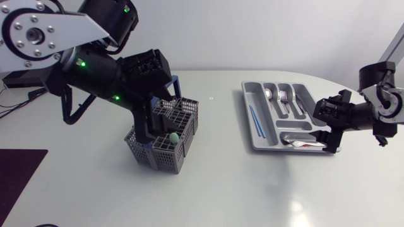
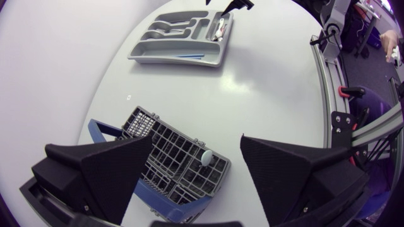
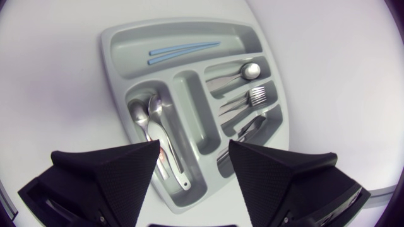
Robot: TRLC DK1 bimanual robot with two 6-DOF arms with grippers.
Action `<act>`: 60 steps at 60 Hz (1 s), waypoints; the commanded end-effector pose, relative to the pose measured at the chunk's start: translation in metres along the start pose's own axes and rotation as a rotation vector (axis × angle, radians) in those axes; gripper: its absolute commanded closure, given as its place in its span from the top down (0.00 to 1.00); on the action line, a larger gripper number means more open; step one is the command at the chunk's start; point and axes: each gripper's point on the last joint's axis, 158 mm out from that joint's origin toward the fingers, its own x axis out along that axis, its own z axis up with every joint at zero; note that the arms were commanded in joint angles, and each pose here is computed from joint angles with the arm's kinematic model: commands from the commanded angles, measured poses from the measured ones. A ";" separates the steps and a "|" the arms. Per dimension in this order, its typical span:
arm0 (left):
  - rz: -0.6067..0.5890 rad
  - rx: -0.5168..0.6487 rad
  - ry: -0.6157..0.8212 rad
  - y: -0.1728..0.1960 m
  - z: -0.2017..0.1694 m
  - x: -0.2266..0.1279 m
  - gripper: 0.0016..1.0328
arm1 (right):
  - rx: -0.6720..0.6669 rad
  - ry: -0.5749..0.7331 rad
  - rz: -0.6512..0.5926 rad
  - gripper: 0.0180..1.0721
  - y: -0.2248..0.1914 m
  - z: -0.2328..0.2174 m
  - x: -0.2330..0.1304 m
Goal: Unload the cutlery basket into the drawer organizer.
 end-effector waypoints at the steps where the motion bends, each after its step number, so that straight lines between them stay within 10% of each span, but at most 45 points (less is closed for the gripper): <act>1: -0.007 0.060 0.025 -0.012 -0.008 -0.002 0.95 | 0.042 -0.030 -0.015 0.82 -0.003 0.009 -0.014; 60: -0.213 0.505 0.268 -0.021 -0.051 0.044 0.87 | -0.023 -0.168 0.078 0.82 0.064 0.057 -0.037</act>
